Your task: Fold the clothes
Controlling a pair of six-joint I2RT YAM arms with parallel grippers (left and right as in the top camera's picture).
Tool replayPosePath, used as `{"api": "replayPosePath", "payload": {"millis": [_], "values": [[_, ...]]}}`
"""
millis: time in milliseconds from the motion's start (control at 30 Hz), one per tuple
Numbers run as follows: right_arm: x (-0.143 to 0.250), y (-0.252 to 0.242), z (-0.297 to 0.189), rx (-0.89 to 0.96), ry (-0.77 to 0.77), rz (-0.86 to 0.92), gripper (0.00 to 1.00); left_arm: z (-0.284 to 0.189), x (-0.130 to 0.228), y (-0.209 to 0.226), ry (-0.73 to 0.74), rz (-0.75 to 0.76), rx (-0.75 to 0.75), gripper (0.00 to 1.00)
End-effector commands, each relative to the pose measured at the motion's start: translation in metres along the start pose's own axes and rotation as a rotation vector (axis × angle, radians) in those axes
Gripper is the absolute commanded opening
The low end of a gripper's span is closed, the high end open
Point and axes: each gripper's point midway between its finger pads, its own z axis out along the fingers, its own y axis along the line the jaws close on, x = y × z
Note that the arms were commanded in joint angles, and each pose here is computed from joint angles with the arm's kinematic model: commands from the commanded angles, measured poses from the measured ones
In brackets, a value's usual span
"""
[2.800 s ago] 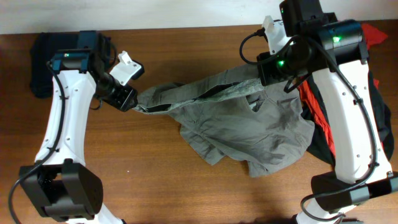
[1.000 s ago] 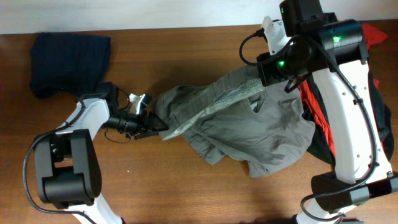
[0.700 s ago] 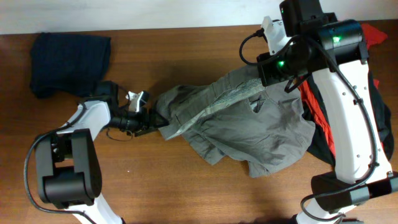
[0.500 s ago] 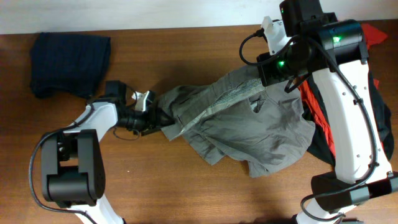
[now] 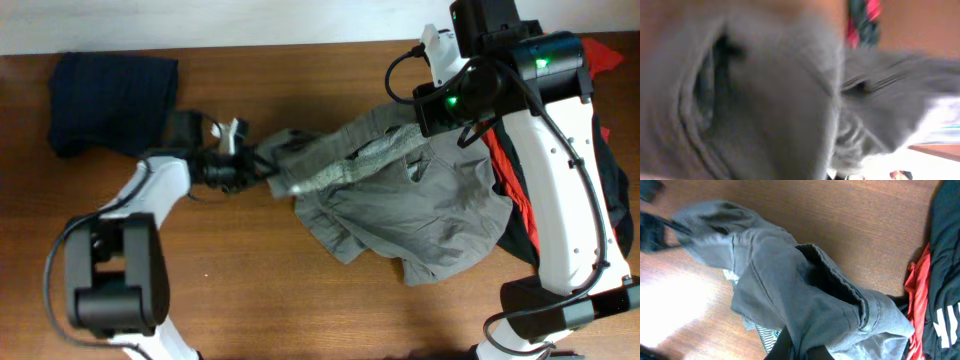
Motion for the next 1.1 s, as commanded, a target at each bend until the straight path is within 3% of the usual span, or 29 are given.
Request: {"api": "replayPosePath", "payload": {"millis": [0, 133, 367, 467, 700, 900, 1067], "values": [[-0.016, 0.002, -0.032, 0.022, -0.115, -0.051, 0.04, -0.082, -0.053, -0.111, -0.219, 0.29, 0.1, 0.01], [-0.032, -0.01, -0.082, 0.076, -0.273, -0.036, 0.04, -0.164, -0.072, -0.206, -0.454, 0.55, 0.065, 0.01], [-0.024, -0.026, -0.157, 0.114, -0.454, 0.01, 0.03, -0.238, -0.038, -0.288, -0.696, 0.764, -0.025, 0.01], [-0.007, -0.013, -0.182, 0.087, -0.496, -0.004, 0.04, -0.267, -0.016, -0.295, -0.801, 0.769, -0.147, 0.01], [0.035, 0.012, -0.23, 0.035, -0.583, -0.002, 0.04, -0.295, 0.035, -0.294, -0.87, 0.74, -0.288, 0.01], [0.06, 0.024, -0.261, 0.022, -0.667, 0.006, 0.04, -0.299, 0.053, -0.263, -0.846, 0.618, -0.415, 0.01], [0.062, 0.02, -0.236, 0.015, -0.575, 0.026, 0.04, -0.282, 0.045, -0.22, -0.746, 0.493, -0.499, 0.01]]}}
